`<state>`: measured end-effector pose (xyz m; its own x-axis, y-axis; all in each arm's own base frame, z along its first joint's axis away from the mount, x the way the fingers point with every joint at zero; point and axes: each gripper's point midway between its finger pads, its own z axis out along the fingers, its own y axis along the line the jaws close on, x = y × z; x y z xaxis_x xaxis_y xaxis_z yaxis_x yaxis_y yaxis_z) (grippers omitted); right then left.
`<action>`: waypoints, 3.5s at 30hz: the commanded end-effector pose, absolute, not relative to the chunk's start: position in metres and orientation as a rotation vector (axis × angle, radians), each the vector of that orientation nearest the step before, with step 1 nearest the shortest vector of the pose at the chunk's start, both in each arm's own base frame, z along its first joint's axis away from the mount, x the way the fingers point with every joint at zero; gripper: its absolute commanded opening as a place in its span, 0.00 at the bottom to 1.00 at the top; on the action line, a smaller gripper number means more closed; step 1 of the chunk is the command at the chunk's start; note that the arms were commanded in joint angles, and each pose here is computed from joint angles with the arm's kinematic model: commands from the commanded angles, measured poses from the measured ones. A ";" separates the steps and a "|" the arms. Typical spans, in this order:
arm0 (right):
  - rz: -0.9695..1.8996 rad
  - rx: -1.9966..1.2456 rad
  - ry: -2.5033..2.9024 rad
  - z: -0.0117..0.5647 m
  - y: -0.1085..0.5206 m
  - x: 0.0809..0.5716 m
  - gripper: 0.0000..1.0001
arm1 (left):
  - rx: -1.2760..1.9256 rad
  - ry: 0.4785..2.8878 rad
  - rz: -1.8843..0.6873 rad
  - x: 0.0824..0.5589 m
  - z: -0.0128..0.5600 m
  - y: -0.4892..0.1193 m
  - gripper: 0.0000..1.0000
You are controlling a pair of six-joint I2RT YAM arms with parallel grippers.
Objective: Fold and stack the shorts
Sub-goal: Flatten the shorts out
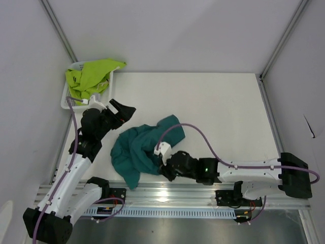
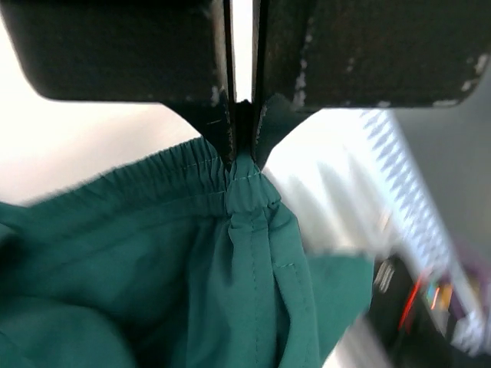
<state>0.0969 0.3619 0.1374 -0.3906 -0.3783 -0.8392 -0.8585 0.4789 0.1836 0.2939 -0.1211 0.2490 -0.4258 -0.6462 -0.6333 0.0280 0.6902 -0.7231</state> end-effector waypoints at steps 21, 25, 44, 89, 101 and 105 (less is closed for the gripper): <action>0.818 -0.952 2.168 0.090 0.344 0.040 0.00 | 0.581 2.173 -0.816 0.250 0.223 -0.267 0.93; 0.851 -0.939 2.166 0.093 0.342 0.042 0.00 | 0.662 2.285 -0.748 0.249 0.195 -0.284 0.89; 0.884 -0.868 2.171 0.097 0.323 0.050 0.00 | 0.902 2.513 -0.919 0.223 0.115 -0.335 0.13; 0.524 -0.539 2.358 0.074 0.236 0.099 0.00 | -0.641 1.970 -0.225 0.312 0.217 -0.022 0.29; 0.183 -0.066 2.379 0.098 0.160 0.179 0.00 | -0.623 2.049 -0.427 0.294 0.170 -0.052 0.88; 0.083 0.098 2.308 0.112 0.130 0.209 0.00 | -0.655 2.052 -0.530 0.294 0.151 -0.065 0.88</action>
